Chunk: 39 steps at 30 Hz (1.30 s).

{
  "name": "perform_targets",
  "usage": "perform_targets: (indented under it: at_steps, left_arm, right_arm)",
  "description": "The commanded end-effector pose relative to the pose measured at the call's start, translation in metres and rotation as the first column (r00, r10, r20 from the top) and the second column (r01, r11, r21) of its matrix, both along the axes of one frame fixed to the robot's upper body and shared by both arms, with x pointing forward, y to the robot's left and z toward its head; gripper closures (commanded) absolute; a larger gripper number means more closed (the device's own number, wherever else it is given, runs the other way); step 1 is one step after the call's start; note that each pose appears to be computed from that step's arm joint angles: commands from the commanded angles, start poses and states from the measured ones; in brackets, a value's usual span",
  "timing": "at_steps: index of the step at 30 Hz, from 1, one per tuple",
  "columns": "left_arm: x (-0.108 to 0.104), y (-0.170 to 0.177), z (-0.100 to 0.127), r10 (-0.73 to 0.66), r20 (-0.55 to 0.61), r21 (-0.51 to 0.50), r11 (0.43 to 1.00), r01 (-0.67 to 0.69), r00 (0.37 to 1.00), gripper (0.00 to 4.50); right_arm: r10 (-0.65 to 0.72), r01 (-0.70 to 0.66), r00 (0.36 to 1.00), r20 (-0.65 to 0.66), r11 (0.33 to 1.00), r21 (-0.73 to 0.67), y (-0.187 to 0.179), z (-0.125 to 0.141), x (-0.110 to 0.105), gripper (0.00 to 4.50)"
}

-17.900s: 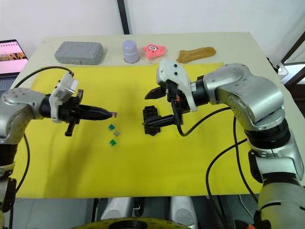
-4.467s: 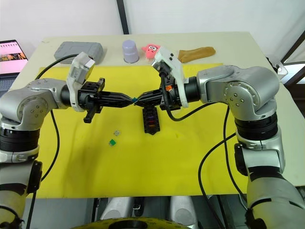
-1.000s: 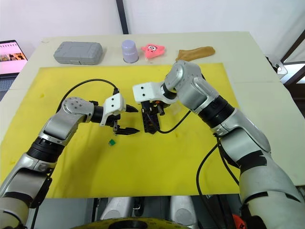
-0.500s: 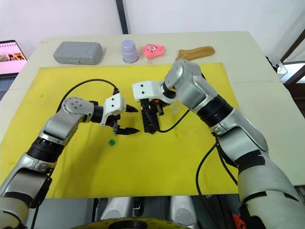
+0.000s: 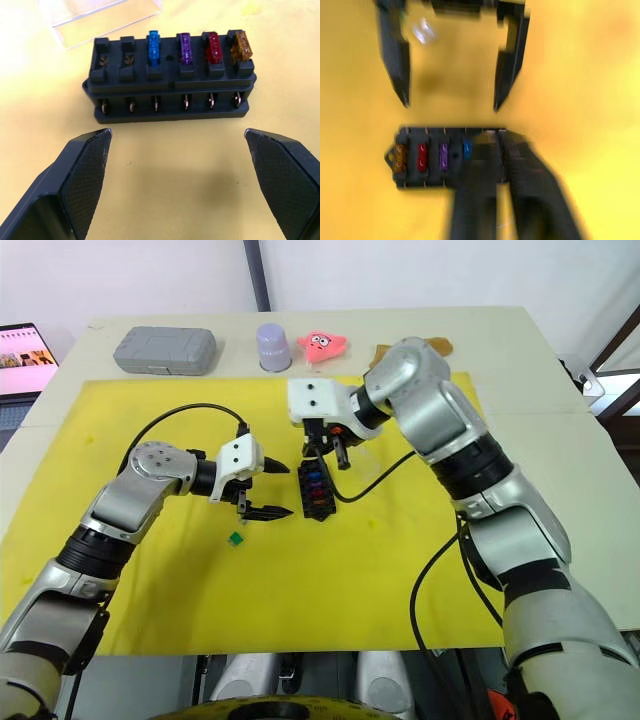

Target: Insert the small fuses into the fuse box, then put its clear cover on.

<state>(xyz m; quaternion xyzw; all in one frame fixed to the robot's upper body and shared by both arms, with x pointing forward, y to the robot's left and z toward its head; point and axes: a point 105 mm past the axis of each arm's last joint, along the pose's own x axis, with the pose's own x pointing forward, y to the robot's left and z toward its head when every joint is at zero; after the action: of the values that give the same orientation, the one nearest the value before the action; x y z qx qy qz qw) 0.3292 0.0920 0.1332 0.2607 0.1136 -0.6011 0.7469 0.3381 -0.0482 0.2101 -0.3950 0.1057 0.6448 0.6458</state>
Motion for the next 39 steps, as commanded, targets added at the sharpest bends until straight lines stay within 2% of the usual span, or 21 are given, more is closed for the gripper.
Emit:
perform_targets:
  at_steps: [1, 7, 10, 16, 21, 28, 35, 39]
  left_arm:
    - [0.004, 0.001, 0.015, -0.001, 0.052, -0.012, 1.000, 0.001, 0.999, 0.00]
    - [0.005, -0.001, 0.015, -0.009, 0.050, -0.010, 1.000, 0.010, 0.999, 0.00]
    - [0.005, -0.002, 0.015, -0.015, 0.049, -0.009, 1.000, 0.015, 0.999, 0.00]
    - [0.005, -0.002, 0.016, -0.021, 0.048, -0.005, 1.000, 0.021, 0.999, 0.00]
    - [0.005, -0.002, 0.016, -0.022, 0.050, -0.002, 1.000, 0.022, 0.999, 0.00]
    - [0.004, -0.002, 0.016, -0.024, 0.050, -0.001, 1.000, 0.024, 0.998, 0.00]
    - [0.004, -0.003, 0.016, -0.026, 0.052, -0.001, 1.000, 0.026, 0.998, 0.00]
    - [0.004, -0.003, 0.016, -0.026, 0.054, -0.002, 1.000, 0.026, 0.998, 0.00]
  right_arm:
    - [0.006, -0.009, 1.000, 0.025, 0.993, 0.116, -0.001, 0.006, -0.003, 4.49]
    - [-0.088, 0.094, 0.995, -0.042, 0.981, 0.171, -0.009, -0.021, 0.008, 4.49]
    - [-0.127, 0.139, 0.989, -0.072, 0.970, 0.198, -0.010, -0.024, 0.013, 4.49]
    - [-0.113, 0.141, 0.984, -0.141, 0.967, 0.210, -0.008, -0.028, 0.009, 4.49]
    - [-0.109, 0.137, 0.982, -0.157, 0.974, 0.180, -0.010, -0.040, 0.007, 4.49]
    - [-0.158, 0.169, 0.978, -0.137, 0.983, 0.075, -0.019, -0.074, 0.014, 4.49]
    - [-0.173, 0.180, 0.969, -0.175, 0.983, 0.023, -0.023, -0.079, 0.013, 4.49]
    - [-0.229, 0.223, 0.952, -0.202, 0.973, -0.053, -0.030, -0.095, 0.015, 4.49]
